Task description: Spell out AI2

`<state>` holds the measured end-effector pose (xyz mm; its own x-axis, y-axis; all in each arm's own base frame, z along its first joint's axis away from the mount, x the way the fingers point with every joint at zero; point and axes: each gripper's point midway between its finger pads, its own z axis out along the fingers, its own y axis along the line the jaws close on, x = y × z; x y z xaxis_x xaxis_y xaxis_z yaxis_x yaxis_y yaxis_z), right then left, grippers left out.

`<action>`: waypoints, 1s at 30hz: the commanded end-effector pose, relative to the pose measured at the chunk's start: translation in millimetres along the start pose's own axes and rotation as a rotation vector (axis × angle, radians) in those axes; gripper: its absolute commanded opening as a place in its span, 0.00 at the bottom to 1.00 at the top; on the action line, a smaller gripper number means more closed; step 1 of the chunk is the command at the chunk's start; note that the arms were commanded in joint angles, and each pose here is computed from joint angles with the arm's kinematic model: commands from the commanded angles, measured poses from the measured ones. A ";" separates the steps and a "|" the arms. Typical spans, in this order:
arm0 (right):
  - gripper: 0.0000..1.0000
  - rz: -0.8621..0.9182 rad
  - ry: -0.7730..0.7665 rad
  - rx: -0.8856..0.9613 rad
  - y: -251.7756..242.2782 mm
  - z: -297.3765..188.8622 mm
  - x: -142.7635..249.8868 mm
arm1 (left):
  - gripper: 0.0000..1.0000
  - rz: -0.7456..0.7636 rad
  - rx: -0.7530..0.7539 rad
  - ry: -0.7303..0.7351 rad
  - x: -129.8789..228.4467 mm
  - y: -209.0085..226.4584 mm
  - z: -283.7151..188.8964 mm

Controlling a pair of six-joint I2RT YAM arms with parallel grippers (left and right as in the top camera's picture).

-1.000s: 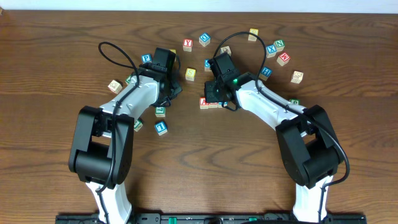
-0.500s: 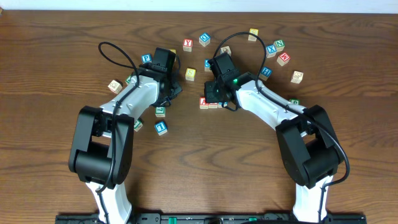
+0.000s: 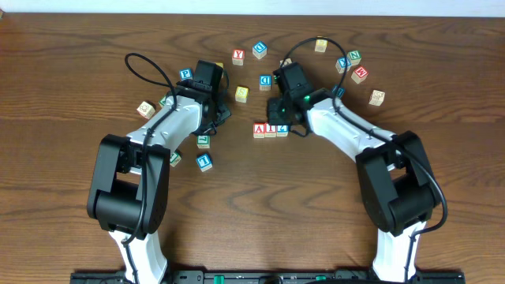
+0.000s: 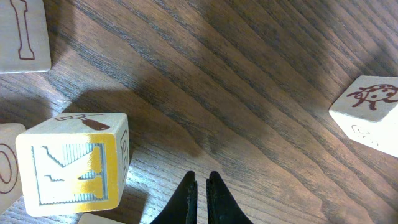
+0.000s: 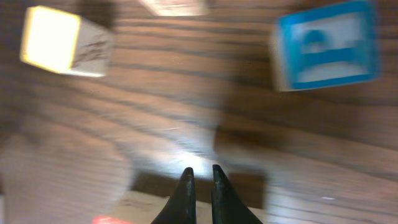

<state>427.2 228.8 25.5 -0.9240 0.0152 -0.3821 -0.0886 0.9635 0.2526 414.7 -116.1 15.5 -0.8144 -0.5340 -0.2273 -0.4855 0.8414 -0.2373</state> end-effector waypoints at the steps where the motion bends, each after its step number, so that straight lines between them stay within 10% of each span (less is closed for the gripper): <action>1: 0.05 0.030 0.005 0.018 -10.8 -2.2 -1.5 | 0.07 -0.004 -0.028 0.003 2.7 8.4 4.4; 30: 0.02 -0.006 0.042 0.020 -7.2 -1.9 9.3 | 0.08 -0.004 -0.030 0.005 3.3 9.0 4.4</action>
<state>422.6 214.2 20.3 -0.9394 0.0268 -0.3418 -0.0576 0.9704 0.2344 414.5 -116.0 15.4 -0.8146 -0.5339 -0.2268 -0.4856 0.8415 -0.2367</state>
